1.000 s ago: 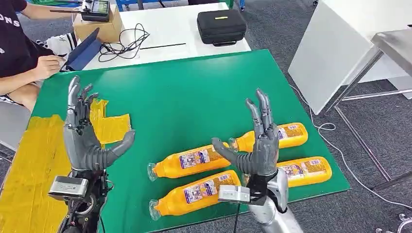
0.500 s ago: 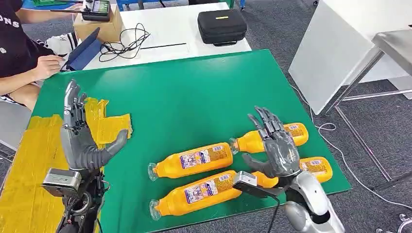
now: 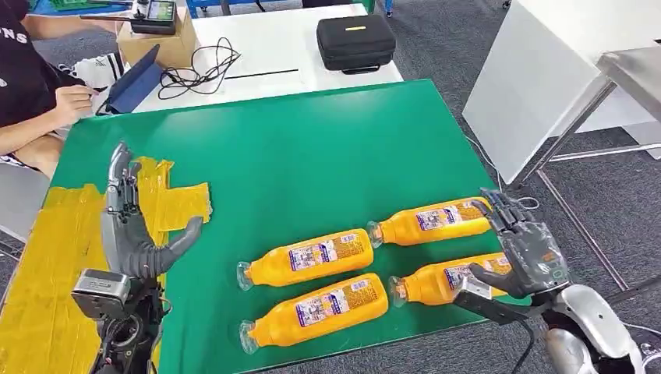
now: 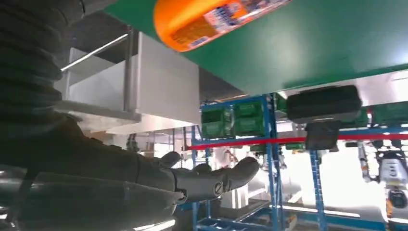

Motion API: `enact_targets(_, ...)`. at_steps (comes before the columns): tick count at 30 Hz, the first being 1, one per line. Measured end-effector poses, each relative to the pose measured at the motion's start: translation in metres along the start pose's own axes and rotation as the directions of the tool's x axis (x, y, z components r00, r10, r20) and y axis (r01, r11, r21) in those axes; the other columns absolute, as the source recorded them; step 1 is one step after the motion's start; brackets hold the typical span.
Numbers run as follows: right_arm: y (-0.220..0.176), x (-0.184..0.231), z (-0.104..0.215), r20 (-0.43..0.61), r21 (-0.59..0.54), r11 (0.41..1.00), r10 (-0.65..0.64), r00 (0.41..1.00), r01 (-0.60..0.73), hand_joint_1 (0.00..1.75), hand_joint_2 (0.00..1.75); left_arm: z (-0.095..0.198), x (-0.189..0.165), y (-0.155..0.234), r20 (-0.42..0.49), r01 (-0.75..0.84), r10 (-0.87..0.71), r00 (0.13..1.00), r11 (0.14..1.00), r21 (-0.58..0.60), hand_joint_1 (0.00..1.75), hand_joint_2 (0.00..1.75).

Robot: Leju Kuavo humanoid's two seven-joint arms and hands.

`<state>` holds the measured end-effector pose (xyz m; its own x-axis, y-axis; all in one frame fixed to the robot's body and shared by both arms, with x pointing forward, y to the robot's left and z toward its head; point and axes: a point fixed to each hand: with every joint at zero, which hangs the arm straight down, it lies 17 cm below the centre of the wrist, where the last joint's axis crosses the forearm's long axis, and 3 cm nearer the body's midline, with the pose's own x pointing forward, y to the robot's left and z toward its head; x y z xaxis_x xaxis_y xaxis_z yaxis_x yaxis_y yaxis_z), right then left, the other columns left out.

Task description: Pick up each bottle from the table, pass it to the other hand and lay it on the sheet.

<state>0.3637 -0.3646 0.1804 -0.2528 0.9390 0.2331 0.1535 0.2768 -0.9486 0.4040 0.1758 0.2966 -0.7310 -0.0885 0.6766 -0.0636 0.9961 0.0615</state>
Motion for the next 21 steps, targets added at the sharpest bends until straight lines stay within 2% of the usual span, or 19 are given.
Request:
enact_targets(6, -0.013, -0.025, 0.011, -0.003, 0.051, 0.995, -0.091, 0.996, 0.091, 0.0, 1.75, 0.002, -0.006, -0.002, -0.023, -0.006, 0.006, 1.0, 1.0, -0.011, 0.0, 1.75)
enact_targets(10, -0.013, -0.04, 0.029, 0.0, 0.138, 0.983, -0.119, 0.993, 0.117, 0.0, 1.75, 0.004, -0.011, -0.002, -0.037, -0.008, 0.007, 0.999, 1.0, -0.007, 0.0, 1.75)
enact_targets(15, -0.012, -0.056, 0.039, -0.037, 0.198, 0.976, -0.086, 0.996, 0.092, 0.0, 1.75, 0.004, -0.012, -0.003, -0.044, -0.014, 0.013, 0.999, 1.0, -0.011, 0.0, 1.75)
enact_targets(21, -0.015, -0.062, 0.04, -0.049, 0.194, 0.978, -0.074, 0.996, 0.083, 0.0, 1.75, 0.003, -0.012, -0.003, -0.045, -0.014, 0.013, 0.999, 1.0, -0.009, 0.0, 1.75)
